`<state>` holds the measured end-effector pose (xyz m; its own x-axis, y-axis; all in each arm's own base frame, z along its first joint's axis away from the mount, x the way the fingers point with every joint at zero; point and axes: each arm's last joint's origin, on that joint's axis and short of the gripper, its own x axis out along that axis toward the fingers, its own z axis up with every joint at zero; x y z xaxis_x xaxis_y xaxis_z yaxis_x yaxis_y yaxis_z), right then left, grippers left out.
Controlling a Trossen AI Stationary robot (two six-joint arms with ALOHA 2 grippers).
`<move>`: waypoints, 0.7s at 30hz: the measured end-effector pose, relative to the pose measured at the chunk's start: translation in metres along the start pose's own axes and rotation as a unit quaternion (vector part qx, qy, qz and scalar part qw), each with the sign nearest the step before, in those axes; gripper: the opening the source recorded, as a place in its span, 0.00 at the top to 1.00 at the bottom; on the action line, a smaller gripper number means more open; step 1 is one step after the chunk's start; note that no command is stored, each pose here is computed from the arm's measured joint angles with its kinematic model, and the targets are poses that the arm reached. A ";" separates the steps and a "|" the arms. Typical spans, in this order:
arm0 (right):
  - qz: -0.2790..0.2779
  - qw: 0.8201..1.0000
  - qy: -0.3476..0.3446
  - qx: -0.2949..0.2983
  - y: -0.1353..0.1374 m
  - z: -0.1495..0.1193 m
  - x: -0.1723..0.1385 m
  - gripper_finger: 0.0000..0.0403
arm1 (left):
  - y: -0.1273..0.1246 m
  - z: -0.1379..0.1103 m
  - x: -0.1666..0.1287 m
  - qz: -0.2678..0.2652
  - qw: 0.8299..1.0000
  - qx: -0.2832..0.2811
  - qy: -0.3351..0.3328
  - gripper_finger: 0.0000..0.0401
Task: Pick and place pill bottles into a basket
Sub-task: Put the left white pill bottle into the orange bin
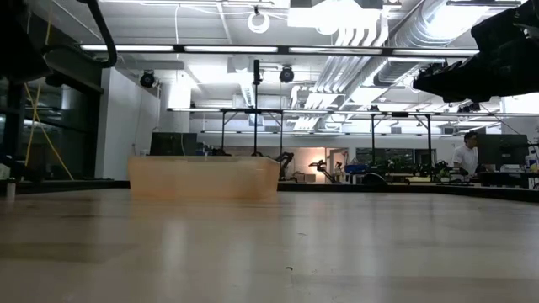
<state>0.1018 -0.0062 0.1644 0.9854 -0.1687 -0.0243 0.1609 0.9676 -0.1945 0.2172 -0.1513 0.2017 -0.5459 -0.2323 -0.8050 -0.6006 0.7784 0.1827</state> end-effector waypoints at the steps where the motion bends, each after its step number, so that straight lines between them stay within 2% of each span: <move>1: 0.000 1.000 0.000 0.000 0.000 0.000 0.000 0.87 | -0.001 0.000 0.001 -0.005 1.000 0.000 0.004 0.11; 3: 0.000 1.000 0.000 0.000 0.000 0.000 0.000 0.88 | -0.002 0.003 0.005 -0.019 1.000 -0.001 0.012 0.04; 5: 0.000 1.000 0.000 0.000 0.000 0.000 0.000 0.88 | -0.004 0.005 0.009 -0.033 0.999 0.001 0.018 0.01; 10: 0.000 1.000 0.000 0.000 0.000 0.000 0.000 0.88 | -0.005 0.013 0.022 -0.053 0.998 0.011 0.017 0.08; 17: 0.000 1.000 0.000 0.000 0.000 0.000 0.000 0.87 | 0.003 0.017 0.035 -0.031 0.999 0.004 0.031 0.17; 21: 0.000 1.000 0.000 0.000 0.000 0.000 0.000 0.88 | 0.004 0.021 0.044 -0.037 0.999 0.007 0.034 0.19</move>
<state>0.1018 -0.0062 0.1644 0.9855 -0.1682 -0.0243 0.1604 0.9677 -0.1945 0.2031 -0.1456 0.1553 -0.5386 -0.3279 -0.7762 -0.6331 0.7653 0.1159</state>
